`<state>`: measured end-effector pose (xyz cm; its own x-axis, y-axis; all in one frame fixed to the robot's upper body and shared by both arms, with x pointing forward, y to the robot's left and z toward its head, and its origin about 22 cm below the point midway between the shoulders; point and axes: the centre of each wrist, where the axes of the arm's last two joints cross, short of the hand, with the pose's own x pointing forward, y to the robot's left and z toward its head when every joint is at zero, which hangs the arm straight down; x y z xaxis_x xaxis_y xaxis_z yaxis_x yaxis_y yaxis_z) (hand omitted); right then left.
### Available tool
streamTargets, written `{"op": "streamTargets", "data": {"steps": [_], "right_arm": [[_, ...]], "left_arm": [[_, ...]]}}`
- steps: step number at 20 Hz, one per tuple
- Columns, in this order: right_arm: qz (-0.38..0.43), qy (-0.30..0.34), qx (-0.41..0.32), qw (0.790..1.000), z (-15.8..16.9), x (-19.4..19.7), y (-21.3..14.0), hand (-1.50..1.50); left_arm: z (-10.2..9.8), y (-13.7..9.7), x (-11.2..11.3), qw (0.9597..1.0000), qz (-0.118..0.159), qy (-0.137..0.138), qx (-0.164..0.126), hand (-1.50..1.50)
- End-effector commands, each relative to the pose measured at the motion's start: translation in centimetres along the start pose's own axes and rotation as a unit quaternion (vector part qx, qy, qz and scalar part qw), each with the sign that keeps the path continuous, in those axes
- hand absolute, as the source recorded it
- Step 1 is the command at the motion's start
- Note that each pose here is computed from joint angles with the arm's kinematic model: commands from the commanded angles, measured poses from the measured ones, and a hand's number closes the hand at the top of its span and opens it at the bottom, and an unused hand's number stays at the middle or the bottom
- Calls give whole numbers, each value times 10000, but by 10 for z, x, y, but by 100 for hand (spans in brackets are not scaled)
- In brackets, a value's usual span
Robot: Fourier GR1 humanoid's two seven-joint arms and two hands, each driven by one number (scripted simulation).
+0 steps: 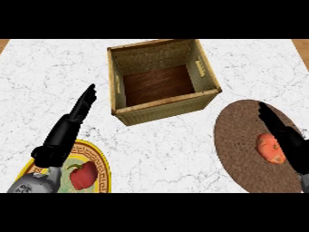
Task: Pick the squash from the placemat and place it in the basket
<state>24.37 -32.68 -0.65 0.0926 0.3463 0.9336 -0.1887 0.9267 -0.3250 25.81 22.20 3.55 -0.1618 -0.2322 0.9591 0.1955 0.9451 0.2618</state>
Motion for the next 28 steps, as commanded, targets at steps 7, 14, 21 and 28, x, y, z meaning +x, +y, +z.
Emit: {"op": "streamTargets", "data": {"steps": [7, 14, 21, 28], "right_arm": [[384, -2420, 175, 9694, 24, 57, -45, 150], [167, -1802, -1825, 9664, 43, 48, 59, -150], [2311, -213, -3165, 9198, 72, 61, -22, -150], [3775, 1394, -2034, 8926, 92, 127, -51, -150]], "left_arm": [[25, 12, -20, 9829, 897, 330, 1574, 0], [23, 11, -12, 9819, 1027, 294, 1563, 0], [24, 16, -6, 9793, 961, 307, 1756, 0], [25, 10, -6, 9807, 1034, 310, 1630, 0]]}}
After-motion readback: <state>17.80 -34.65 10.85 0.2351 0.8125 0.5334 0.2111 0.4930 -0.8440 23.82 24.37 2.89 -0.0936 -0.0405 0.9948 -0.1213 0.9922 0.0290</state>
